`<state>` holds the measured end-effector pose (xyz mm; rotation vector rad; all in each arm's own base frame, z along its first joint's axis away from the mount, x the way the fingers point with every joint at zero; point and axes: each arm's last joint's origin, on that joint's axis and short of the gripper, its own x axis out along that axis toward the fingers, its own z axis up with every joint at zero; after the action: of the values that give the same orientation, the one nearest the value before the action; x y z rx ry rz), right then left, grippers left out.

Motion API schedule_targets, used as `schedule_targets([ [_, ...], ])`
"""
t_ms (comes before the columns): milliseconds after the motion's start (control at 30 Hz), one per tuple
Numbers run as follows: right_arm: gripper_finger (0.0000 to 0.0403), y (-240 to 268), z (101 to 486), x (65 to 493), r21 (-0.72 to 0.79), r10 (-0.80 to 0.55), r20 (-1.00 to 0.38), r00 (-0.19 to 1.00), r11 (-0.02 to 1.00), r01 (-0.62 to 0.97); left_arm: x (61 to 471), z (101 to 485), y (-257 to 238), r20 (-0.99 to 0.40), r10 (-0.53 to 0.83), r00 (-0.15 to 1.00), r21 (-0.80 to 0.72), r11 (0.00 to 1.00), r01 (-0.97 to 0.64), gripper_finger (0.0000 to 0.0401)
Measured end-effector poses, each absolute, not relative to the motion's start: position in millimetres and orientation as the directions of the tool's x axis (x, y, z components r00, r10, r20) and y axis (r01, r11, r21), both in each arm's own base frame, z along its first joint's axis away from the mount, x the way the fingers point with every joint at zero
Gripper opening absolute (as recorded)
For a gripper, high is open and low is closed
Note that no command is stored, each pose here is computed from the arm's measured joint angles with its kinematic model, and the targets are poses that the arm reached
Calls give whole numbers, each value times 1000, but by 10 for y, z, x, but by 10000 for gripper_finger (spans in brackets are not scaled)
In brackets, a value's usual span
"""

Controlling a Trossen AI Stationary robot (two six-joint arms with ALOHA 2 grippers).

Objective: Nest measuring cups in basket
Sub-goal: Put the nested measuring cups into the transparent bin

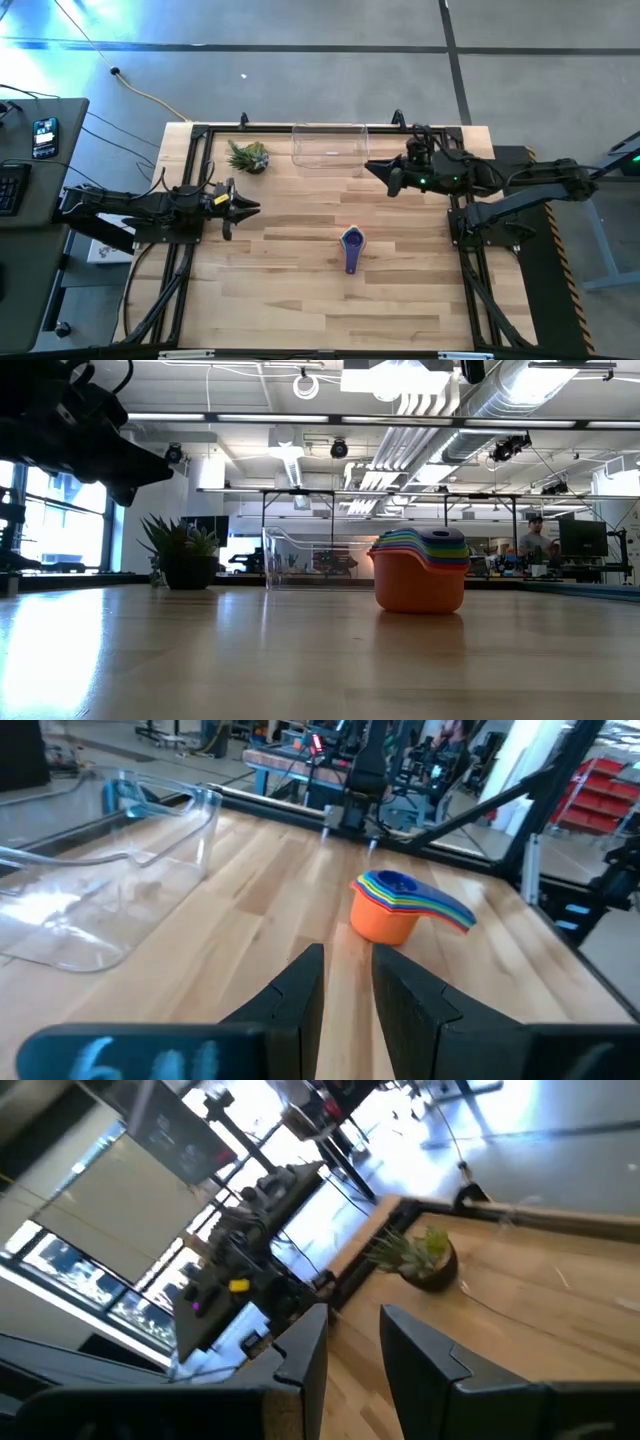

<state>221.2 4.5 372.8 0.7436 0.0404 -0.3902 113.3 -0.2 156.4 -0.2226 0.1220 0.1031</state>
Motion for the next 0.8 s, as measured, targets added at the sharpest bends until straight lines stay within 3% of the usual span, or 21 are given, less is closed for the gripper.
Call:
schedule_targets([
  [267, 87, 74, 3863, 2226, 622, -321, -42, 946, 733, 276, 1127, 1532, 7, -164, 118, 979, -169, 975, -146, 78],
  [567, 87, 168, 3872, 2218, 576, -293, -39, 955, 774, 261, 1117, 1479, 10, -219, 127, 967, -195, 966, -171, 78],
  [800, 87, 211, 4167, 2144, 486, -264, -84, 961, 831, 271, 1117, 1479, 10, -219, 127, 967, -190, 967, -170, 78],
])
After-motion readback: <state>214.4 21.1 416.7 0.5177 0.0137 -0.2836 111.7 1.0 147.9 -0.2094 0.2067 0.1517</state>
